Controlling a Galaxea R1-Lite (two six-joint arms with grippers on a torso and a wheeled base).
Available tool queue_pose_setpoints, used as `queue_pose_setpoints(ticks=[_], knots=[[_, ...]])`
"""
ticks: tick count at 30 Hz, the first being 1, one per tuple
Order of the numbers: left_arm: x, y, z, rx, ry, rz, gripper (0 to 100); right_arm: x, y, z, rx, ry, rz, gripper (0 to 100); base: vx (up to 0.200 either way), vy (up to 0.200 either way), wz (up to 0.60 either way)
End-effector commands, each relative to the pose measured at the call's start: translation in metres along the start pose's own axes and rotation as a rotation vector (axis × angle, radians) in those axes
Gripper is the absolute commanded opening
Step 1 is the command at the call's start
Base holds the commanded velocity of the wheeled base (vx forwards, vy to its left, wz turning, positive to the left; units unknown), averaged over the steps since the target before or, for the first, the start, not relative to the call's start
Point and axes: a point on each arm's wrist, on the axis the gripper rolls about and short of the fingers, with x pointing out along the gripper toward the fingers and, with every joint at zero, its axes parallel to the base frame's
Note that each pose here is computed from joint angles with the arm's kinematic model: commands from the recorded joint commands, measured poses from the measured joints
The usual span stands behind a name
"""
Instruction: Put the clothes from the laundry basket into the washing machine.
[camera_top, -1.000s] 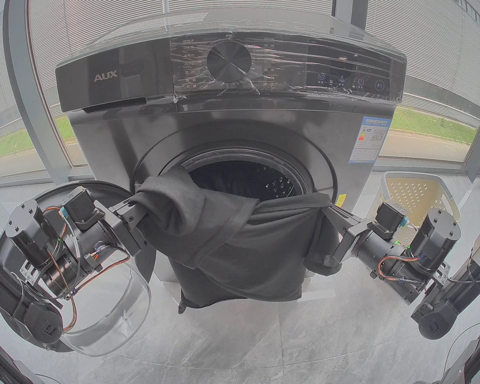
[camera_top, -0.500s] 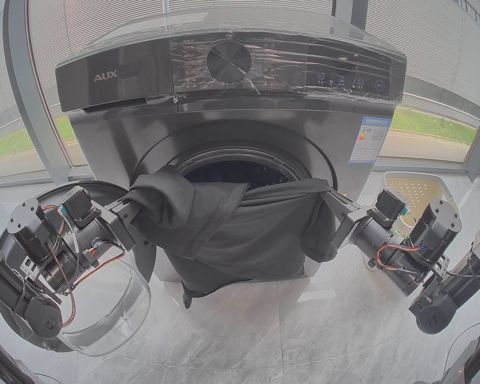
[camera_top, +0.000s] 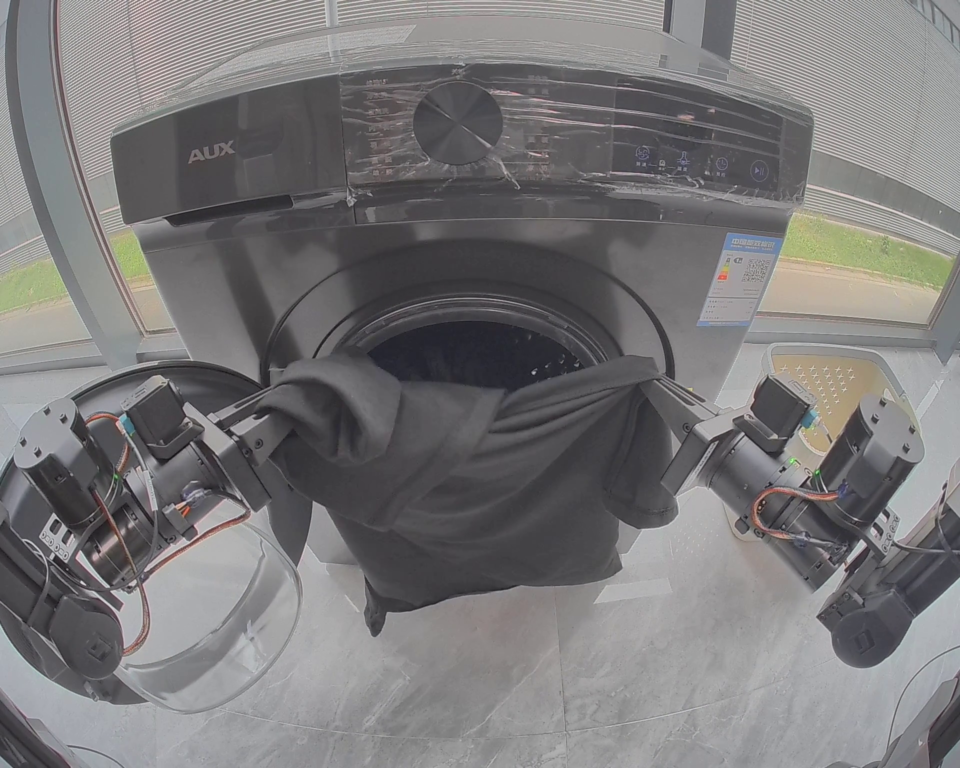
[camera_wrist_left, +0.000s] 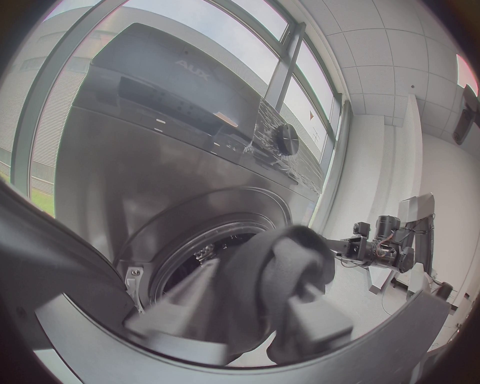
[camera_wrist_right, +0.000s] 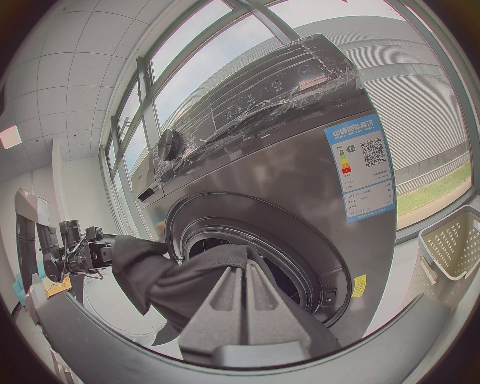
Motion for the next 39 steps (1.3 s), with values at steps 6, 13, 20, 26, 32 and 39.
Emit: queue_pose_setpoints(ticks=[6, 13, 20, 26, 32, 39], knots=[[-0.011, 0.002, -0.018, -0.029, 0.09, -0.017, 100, -0.002, 0.001, -0.004, 0.001, 0.02, 0.002, 0, 0.0, 0.0, 0.0], [-0.012, -0.013, -0.028, -0.045, 0.137, -0.068, 100, -0.005, 0.013, -0.01, 0.009, 0.044, 0.043, 0, 0.0, 0.0, 0.0], [-0.014, -0.022, -0.066, -0.009, 0.293, -0.111, 100, -0.004, 0.02, -0.007, 0.017, 0.032, 0.071, 0, 0.0, 0.0, 0.0], [-0.01, -0.021, -0.083, 0.026, 0.35, -0.127, 100, 0.002, 0.023, 0.0, 0.016, -0.003, 0.088, 0, 0.0, 0.0, 0.0], [-0.004, -0.026, -0.091, 0.021, 0.37, -0.152, 100, 0.013, 0.028, 0.009, 0.022, -0.051, 0.108, 0, 0.0, 0.0, 0.0], [-0.002, -0.031, -0.099, 0.029, 0.399, -0.175, 100, 0.013, 0.046, 0.009, 0.041, -0.054, 0.175, 0, 0.0, 0.0, 0.0]])
